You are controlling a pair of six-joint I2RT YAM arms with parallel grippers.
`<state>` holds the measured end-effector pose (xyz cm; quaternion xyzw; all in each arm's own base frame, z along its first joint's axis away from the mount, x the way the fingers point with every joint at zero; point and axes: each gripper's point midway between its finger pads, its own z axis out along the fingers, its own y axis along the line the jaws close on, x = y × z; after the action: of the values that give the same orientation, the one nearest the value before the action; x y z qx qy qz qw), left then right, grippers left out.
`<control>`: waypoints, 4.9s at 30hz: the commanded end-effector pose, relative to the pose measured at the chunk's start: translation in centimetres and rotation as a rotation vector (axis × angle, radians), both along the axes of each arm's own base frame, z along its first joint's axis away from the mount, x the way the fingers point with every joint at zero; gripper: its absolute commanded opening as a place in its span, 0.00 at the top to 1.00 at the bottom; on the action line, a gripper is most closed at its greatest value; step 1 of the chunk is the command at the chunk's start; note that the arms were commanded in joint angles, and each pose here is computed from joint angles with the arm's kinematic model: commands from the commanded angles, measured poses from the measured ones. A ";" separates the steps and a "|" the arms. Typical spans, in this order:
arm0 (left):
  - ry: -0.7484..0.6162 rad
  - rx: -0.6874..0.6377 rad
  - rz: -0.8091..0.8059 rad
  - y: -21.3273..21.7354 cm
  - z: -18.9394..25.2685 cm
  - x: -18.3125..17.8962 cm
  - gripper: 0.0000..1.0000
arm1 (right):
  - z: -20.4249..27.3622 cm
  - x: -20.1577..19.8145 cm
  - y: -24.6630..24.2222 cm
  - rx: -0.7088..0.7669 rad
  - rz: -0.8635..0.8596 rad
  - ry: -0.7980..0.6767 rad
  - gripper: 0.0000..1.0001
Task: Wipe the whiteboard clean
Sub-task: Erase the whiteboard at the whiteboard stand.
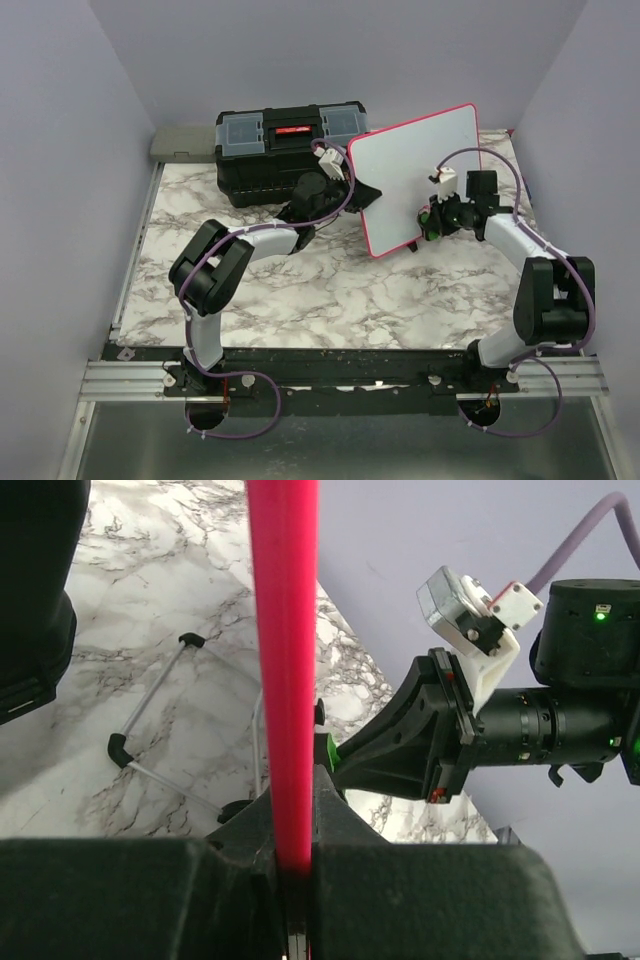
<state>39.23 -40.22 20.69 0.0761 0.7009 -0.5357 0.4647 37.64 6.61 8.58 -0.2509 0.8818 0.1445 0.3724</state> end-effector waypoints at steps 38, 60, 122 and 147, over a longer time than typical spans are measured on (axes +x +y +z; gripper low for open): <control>-0.127 -0.151 -0.151 -2.1 6.3 -2.8 1.00 | 0.4 0.7 2.5 -0.036 0.023 -0.049 0.99; -0.118 -0.157 -0.157 -2.3 6.0 -2.8 1.00 | 0.7 -1.6 4.2 0.130 0.180 0.003 0.99; -0.109 -0.150 -0.155 -2.0 5.5 -2.4 1.00 | 2.2 3.3 -5.5 -0.178 -0.325 -0.191 0.99; -0.105 -0.156 -0.155 -1.9 5.3 -2.6 1.00 | -3.6 -1.2 -2.7 -0.147 0.016 0.165 0.99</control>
<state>39.04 -40.54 19.92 0.0833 0.6993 -0.5505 0.4483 37.11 5.32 7.74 -0.3135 0.8819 0.1199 0.3311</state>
